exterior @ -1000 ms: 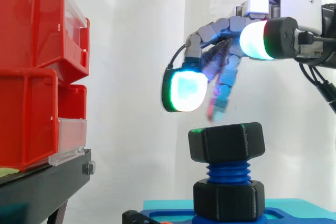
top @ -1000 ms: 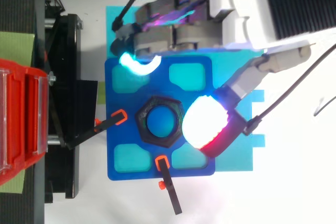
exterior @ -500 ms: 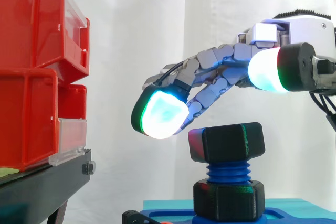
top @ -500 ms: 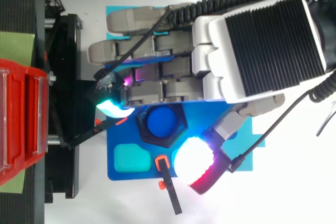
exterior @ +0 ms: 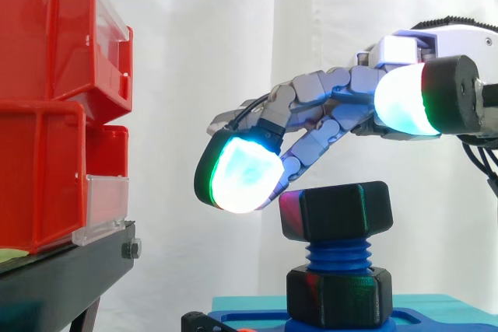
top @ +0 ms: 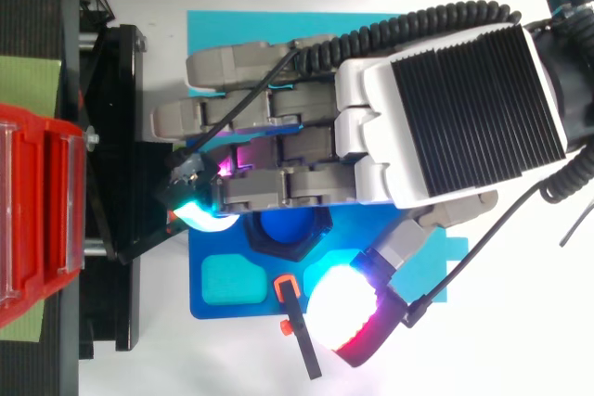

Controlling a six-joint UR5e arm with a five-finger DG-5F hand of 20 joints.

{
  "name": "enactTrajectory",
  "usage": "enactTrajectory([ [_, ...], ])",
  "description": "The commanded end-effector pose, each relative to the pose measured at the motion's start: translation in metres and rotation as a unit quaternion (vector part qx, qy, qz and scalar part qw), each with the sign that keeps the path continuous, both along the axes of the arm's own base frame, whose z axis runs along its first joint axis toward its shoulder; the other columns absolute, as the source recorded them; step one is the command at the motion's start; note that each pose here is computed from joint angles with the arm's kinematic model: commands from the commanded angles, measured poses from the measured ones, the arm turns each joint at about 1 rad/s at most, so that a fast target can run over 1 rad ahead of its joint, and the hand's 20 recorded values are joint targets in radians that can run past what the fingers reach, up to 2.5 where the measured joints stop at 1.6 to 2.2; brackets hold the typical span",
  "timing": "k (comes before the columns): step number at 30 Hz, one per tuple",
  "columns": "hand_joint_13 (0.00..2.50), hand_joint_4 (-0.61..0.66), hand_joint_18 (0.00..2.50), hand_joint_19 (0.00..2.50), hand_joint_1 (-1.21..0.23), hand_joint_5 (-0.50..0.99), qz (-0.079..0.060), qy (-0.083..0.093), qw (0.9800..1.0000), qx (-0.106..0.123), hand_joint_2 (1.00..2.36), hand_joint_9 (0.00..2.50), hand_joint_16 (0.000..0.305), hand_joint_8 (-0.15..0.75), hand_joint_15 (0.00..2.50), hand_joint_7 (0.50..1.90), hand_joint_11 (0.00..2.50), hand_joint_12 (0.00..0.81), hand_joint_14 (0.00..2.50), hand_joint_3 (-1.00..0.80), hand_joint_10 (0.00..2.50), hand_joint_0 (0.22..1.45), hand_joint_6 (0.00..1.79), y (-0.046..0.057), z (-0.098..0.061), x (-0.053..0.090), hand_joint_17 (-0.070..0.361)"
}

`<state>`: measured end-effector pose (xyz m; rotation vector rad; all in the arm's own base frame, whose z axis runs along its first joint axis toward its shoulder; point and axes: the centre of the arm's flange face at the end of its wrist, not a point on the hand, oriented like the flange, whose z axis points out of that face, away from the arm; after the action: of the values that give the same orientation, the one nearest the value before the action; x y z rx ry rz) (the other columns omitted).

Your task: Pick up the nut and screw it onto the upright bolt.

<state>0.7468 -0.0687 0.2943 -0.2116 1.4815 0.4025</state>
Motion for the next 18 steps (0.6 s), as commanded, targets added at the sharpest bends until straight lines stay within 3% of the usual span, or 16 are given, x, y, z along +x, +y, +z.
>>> enactTrajectory([
  [1, 0.14, 0.21, 0.00, 0.00, -0.06, -0.09, 0.000, 0.007, 1.0000, -0.004, 1.00, 0.51, 0.037, 0.218, 0.00, 0.99, 0.00, 0.324, 0.00, -0.50, 0.00, 0.50, 0.50, 0.0002, -0.0019, -0.0016, 0.083],
  [4, 0.13, 0.21, 0.00, 0.00, -0.06, -0.10, 0.000, 0.013, 0.9998, -0.013, 1.00, 0.49, 0.037, 0.214, 0.00, 0.88, 0.00, 0.323, 0.00, -0.50, 0.00, 0.50, 0.50, 0.0003, -0.0043, -0.0036, 0.083],
  [8, 0.14, 0.21, 0.00, 0.00, -0.06, -0.10, 0.001, 0.013, 0.9998, -0.013, 1.00, 0.48, 0.037, 0.213, 0.00, 0.88, 0.00, 0.324, 0.00, -0.50, 0.00, 0.50, 0.50, 0.0004, -0.0038, -0.0034, 0.083],
  [18, 0.25, 0.20, 0.00, 0.00, -0.08, -0.07, -0.001, 0.018, 0.9998, -0.013, 1.00, 0.57, 0.033, 0.235, 0.00, 1.18, 0.00, 0.311, 0.00, -0.50, 0.00, 0.51, 0.50, -0.0069, -0.0047, -0.0054, 0.075],
])
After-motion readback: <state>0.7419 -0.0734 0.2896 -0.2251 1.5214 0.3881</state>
